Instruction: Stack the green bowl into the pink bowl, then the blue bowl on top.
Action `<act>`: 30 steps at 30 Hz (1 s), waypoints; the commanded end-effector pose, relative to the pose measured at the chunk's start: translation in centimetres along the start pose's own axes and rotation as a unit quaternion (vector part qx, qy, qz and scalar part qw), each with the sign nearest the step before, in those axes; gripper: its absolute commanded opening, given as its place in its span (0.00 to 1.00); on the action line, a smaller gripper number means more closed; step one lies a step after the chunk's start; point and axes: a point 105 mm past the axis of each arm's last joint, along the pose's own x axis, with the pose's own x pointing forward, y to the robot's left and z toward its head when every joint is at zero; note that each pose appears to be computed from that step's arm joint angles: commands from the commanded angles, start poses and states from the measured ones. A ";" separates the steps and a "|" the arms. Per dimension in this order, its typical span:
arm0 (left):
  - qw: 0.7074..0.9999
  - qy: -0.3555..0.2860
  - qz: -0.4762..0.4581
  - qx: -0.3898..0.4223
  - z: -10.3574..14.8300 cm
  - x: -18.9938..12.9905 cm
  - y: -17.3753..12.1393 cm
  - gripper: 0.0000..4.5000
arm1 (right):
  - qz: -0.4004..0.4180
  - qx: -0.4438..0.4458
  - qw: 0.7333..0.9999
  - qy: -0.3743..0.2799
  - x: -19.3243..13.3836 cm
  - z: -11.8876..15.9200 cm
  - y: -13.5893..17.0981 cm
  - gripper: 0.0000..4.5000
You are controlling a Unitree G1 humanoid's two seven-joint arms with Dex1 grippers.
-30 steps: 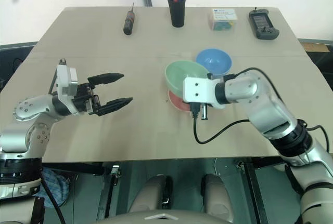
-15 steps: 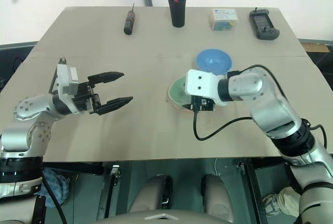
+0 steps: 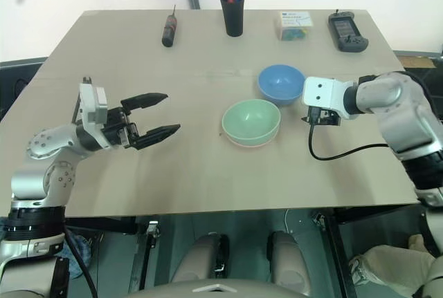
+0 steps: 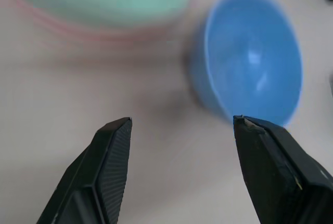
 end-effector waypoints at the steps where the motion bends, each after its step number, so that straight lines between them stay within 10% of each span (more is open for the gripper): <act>1: 0.998 -0.023 0.044 0.030 1.6 0.0 1.4 1.00 | -0.024 -0.063 0.998 0.002 1.0 0.4 -1.8 0.73; 19: 0.990 -0.021 0.127 0.064 1.8 -1.3 3.5 1.00 | -0.003 -0.130 0.992 -0.004 6.4 1.9 -2.9 0.73; 23: 0.989 -0.021 0.131 0.065 1.6 -1.4 3.7 1.00 | 0.000 -0.135 0.991 -0.005 7.1 2.7 -3.1 0.97; 30: 0.989 -0.018 0.130 0.065 1.4 -1.4 3.6 1.00 | -0.005 -0.138 0.990 -0.011 7.1 3.4 -3.6 0.97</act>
